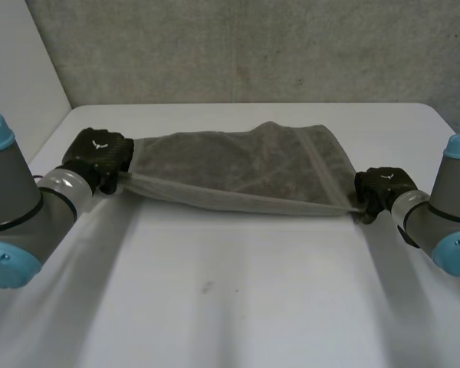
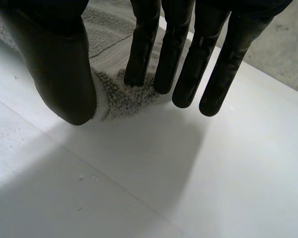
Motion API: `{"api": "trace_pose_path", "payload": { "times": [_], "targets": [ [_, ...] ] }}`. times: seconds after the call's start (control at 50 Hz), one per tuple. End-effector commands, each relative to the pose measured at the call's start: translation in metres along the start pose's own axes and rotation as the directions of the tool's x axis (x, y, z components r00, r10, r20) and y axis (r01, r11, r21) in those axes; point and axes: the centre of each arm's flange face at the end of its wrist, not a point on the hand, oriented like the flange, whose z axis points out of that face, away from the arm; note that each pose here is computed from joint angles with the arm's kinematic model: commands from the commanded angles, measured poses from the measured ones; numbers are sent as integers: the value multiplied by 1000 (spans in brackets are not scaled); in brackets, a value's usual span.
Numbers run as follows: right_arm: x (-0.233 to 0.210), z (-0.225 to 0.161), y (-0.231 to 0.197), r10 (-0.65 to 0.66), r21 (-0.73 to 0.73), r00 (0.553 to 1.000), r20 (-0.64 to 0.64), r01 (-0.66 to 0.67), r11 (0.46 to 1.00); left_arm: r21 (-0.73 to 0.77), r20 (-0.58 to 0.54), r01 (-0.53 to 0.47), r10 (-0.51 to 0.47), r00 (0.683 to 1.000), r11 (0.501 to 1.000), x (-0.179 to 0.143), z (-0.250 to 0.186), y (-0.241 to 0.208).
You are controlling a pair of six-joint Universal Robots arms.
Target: Fold the towel.
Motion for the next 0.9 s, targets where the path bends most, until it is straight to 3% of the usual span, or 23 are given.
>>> {"api": "trace_pose_path", "payload": {
  "times": [0.02,0.16,0.56,0.7,0.84,0.9],
  "targets": [
    [8,5,2,181,0,983,-9,-181,983,24,16,50,-50,999,998,-6,4,-8],
    [6,6,1,323,3,946,9,-323,946,24,14,54,-55,998,998,-6,4,-7],
    [3,16,5,387,5,922,3,-388,922,30,25,57,-58,998,998,-10,6,-9],
    [17,24,5,313,49,940,-134,-310,950,8,44,64,-64,997,998,-17,7,-2],
    [22,3,-22,199,126,968,-155,-180,975,-11,35,66,-65,997,998,-14,6,4],
    [23,-16,-45,154,234,978,-142,-118,965,-26,24,66,-66,998,997,-11,3,8]
  ]
}}
